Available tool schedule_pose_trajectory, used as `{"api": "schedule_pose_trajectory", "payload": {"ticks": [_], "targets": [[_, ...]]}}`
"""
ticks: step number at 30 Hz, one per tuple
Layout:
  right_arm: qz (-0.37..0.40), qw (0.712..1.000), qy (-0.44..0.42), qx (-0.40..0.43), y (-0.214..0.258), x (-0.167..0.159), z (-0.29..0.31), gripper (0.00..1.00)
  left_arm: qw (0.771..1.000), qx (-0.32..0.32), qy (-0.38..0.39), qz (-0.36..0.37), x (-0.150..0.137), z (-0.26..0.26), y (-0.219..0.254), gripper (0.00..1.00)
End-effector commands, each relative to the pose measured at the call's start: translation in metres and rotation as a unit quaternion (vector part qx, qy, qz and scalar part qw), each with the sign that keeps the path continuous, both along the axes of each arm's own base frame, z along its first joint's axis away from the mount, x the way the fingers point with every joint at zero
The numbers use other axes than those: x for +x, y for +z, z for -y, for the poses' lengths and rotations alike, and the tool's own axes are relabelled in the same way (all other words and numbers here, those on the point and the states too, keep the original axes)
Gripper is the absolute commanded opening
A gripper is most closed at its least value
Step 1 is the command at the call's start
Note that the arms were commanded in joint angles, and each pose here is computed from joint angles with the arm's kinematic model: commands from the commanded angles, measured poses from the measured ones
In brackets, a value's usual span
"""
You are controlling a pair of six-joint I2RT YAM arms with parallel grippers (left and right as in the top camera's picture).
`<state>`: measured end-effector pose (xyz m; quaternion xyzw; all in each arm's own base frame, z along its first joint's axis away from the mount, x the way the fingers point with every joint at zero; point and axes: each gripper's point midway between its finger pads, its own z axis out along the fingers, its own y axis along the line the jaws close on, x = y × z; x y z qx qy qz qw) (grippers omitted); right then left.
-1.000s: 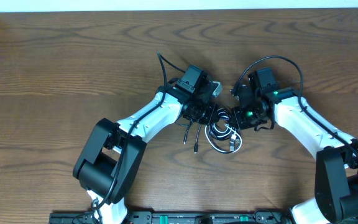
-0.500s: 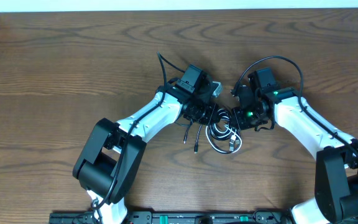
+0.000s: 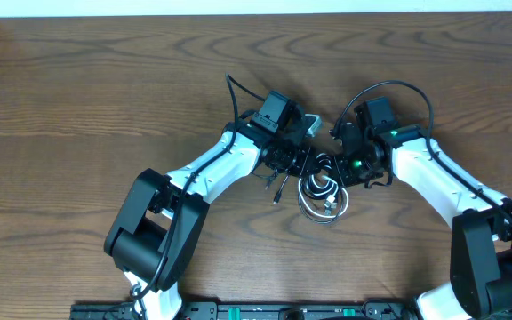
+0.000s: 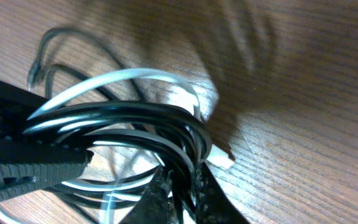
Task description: Untangle cables
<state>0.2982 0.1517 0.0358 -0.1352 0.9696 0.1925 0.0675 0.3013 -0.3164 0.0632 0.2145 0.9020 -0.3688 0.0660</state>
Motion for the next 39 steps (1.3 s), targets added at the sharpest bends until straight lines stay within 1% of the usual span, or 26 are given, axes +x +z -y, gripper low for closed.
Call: {"api": "schedule_pose_trajectory", "payload": {"ticks": [1, 5, 9, 12, 14, 16, 24, 29, 34, 36, 39], "targets": [[0.003, 1.000, -0.001, -0.029, -0.005, 0.001, 0.007, 0.01, 1.000, -0.023, -0.008, -0.003, -0.005, 0.004, 0.014, 0.07], [0.003, 0.999, -0.008, -0.053, -0.007, 0.001, 0.015, 0.01, 1.000, -0.008, 0.000, 0.000, -0.002, -0.001, 0.010, 0.07], [-0.001, 0.998, -0.024, -0.060, -0.008, 0.001, 0.018, 0.01, 0.995, 0.089, 0.042, 0.025, 0.010, -0.029, -0.013, 0.08], [-0.006, 0.998, -0.022, -0.054, -0.008, -0.001, 0.016, 0.01, 0.981, 0.171, 0.074, 0.051, 0.021, -0.057, -0.027, 0.08], [-0.015, 0.999, -0.019, -0.048, -0.008, -0.005, 0.014, 0.01, 0.974, 0.201, 0.087, 0.063, 0.025, -0.067, -0.031, 0.07], [-0.019, 0.998, -0.016, -0.050, -0.008, -0.008, 0.016, 0.01, 0.969, 0.217, 0.095, 0.071, 0.028, -0.073, -0.032, 0.07], [-0.011, 0.999, -0.046, -0.015, 0.009, 0.002, 0.026, 0.01, 0.967, 0.227, 0.094, 0.064, 0.025, -0.077, -0.034, 0.07], [0.010, 0.995, -0.097, -0.016, 0.023, 0.014, 0.052, 0.01, 0.966, 0.233, 0.092, 0.057, 0.021, -0.080, -0.036, 0.08], [0.004, 0.978, -0.196, -0.065, 0.022, 0.020, 0.097, 0.01, 0.966, 0.234, 0.091, 0.056, 0.020, -0.080, -0.036, 0.07], [-0.008, 0.965, -0.241, -0.102, 0.019, 0.016, 0.120, 0.01, 0.966, 0.234, 0.091, 0.056, 0.020, -0.080, -0.036, 0.07], [-0.022, 0.946, -0.285, -0.154, 0.016, 0.007, 0.149, 0.01, 0.966, 0.235, 0.091, 0.054, 0.019, -0.081, -0.036, 0.07]]}}
